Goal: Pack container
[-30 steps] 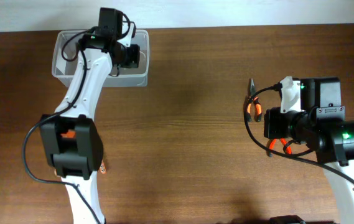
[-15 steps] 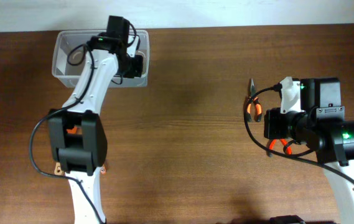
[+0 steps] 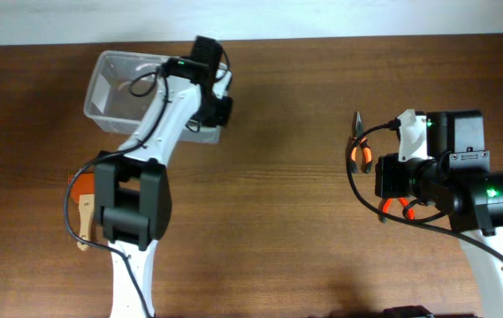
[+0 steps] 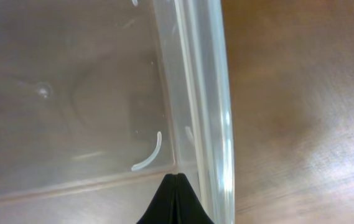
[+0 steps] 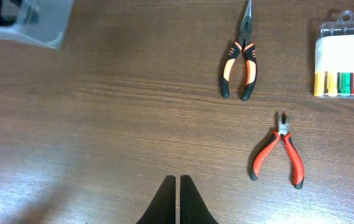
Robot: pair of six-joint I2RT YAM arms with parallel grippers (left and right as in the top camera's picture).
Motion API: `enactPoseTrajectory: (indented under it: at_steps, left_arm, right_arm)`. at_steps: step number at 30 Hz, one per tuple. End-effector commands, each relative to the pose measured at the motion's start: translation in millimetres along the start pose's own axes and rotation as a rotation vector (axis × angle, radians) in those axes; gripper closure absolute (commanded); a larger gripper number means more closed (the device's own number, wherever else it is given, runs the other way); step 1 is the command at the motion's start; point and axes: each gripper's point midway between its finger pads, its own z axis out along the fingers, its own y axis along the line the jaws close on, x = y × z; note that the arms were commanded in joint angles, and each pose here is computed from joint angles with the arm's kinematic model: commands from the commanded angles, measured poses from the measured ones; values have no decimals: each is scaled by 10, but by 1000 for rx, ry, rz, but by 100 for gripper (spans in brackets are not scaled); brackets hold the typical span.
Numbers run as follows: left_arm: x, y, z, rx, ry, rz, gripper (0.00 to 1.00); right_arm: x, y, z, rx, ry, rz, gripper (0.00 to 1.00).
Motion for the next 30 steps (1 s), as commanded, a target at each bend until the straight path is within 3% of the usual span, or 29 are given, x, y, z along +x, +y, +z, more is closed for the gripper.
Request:
enactPoseTrajectory:
  at_steps: [1,9,19,26,30]
  left_arm:
    - [91,-347,-6,44,37,68,98]
    - [210,-945,-17,153,62,155,98]
    - [-68,-1252,-33,175,-72,217,98]
    - [-357,-709,-248,0,-147,155,98]
    - [-656,-99,-759,-159,-246,66,98]
  right_arm:
    - [-54,15,-61,5,-21,-17,96]
    - [-53,15,-61,5,-21,-17,96]
    - [-46,14,-61,5,-18,-17,96]
    - [-23,13,-61,6,-9,-18,96]
    - [-24,16,-61,5,-9,-44,96]
